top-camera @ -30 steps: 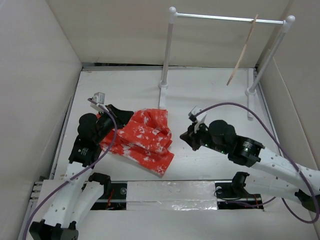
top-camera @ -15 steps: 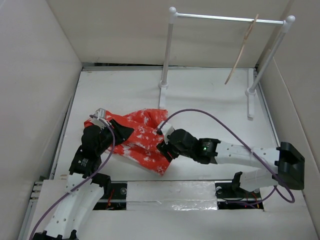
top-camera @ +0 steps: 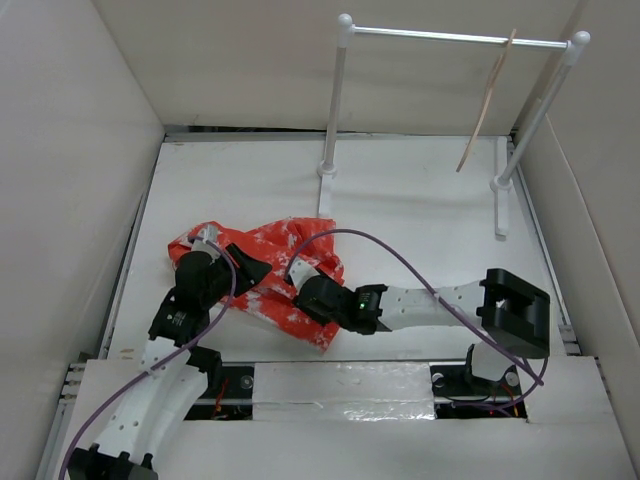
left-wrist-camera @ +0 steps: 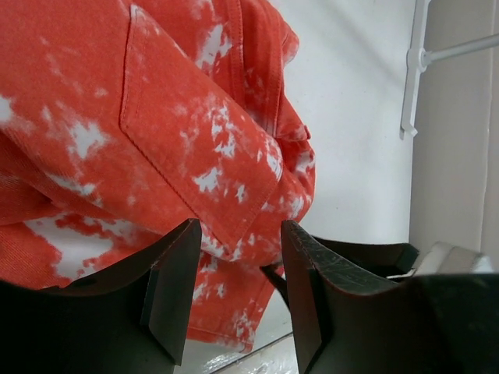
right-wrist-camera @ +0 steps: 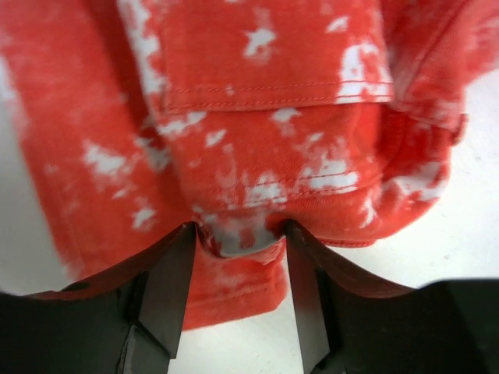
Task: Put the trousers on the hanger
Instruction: Flatten out the trousers at the center of the board.
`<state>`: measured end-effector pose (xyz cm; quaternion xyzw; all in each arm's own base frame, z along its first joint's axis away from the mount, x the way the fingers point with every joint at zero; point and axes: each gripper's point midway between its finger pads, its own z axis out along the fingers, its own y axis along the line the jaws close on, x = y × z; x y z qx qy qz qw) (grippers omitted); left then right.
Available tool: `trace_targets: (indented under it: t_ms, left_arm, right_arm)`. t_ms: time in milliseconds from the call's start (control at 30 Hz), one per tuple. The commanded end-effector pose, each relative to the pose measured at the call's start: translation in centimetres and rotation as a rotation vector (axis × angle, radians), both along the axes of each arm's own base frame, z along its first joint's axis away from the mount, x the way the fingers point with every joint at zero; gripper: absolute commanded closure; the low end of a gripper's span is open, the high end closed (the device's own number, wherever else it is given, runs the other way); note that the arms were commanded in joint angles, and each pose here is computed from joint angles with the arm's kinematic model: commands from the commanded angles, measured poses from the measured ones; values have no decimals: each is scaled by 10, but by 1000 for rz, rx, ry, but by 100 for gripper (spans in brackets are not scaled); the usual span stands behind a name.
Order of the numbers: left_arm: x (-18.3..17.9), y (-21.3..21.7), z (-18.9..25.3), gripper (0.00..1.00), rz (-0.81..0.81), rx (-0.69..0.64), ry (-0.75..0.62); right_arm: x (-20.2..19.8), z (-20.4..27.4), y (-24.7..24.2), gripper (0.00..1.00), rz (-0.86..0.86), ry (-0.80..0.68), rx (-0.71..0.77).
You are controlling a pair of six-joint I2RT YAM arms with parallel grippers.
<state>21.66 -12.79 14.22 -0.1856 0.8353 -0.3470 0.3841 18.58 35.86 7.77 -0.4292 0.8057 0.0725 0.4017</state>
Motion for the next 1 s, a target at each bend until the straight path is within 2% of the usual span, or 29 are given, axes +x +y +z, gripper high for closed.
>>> trace_targets:
  t_ms: [0,167,233,267,467,633,733,867,967]
  left_arm:
    - [6,-4,6,58,-18,-14,-47]
    - [4,-13,8,58,-83,-26,-66]
    - [-1,-21,9,58,-139,-45,-71]
    - [0,-23,7,58,-155,-45,-72]
    - [4,-32,6,63,-223,-43,-90]
    - [11,-39,16,62,-283,-31,-143]
    - [16,-43,10,61,-314,-29,-118]
    - [18,-41,5,60,-295,-22,-105]
    - [23,-38,13,60,-268,-5,-123]
  right_arm:
    - [38,48,10,51,-188,-183,105]
    - [67,63,6,74,-274,-236,125]
    - [73,67,5,97,-289,-235,141]
    - [79,69,2,100,-296,-225,153]
    - [104,123,-25,100,-339,-219,288]
    - [145,142,-66,100,-385,-150,324]
    - [158,162,-91,100,-433,-151,340]
    - [157,198,-117,100,-451,-178,421]
    - [140,231,-130,100,-428,-217,487]
